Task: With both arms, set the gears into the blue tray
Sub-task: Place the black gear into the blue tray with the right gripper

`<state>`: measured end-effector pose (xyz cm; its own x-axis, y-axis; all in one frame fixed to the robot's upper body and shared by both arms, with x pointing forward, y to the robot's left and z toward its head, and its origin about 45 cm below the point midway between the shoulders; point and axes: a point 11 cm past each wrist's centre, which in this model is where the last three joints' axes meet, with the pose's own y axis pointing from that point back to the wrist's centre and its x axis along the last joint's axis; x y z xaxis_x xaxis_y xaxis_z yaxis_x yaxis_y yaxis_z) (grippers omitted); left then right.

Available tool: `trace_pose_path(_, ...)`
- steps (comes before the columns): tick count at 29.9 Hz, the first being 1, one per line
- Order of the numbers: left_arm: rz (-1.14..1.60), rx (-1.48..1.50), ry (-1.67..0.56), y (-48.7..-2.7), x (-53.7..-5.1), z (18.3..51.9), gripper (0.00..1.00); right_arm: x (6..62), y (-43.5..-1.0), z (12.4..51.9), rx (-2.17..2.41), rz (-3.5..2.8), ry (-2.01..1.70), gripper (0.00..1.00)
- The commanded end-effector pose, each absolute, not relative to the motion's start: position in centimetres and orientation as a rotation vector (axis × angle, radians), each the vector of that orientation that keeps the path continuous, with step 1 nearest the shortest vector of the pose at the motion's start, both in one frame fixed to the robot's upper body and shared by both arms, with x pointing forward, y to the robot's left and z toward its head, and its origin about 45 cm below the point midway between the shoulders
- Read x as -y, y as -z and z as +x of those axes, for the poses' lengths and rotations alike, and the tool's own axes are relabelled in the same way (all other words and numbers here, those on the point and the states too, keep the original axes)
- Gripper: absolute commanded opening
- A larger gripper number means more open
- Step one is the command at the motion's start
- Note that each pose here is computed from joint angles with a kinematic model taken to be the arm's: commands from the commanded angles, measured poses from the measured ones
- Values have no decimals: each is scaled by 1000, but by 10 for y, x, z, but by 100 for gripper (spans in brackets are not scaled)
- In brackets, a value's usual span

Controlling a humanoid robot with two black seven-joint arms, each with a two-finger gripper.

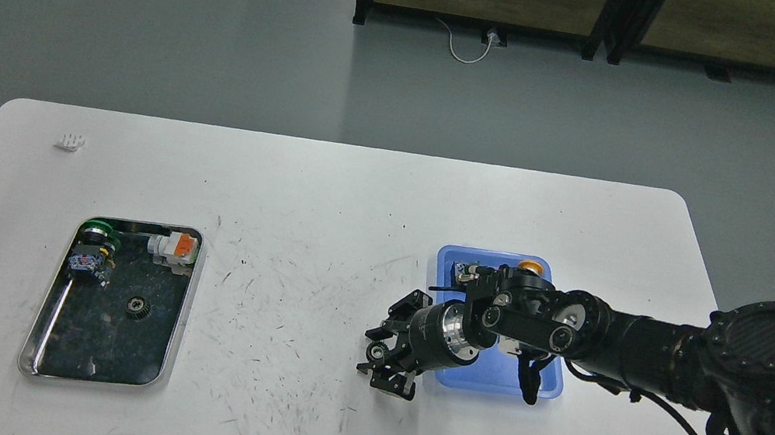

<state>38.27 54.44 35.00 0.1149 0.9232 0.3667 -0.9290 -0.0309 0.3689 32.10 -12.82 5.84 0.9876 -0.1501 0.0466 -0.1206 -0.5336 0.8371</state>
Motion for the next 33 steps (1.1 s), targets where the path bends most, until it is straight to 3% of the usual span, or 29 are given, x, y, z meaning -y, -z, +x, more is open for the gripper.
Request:
trace_pose_path(1,603,13,-1484,-350,-544,383,98,129,-59,321,181,2138,42,36)
trace_pose_path(8,610,13,-1490,-351,-547,381,98,135,-61,322,177,2140,59,22)
trace_pose_path(20,616,13,-1492,-349,-549,380,98,173,-111,363,338,2186,36,21)
trace_pose_path(33,611,15,-1488,-350,-547,381,98,290,-109,337,430,2050,142,21)
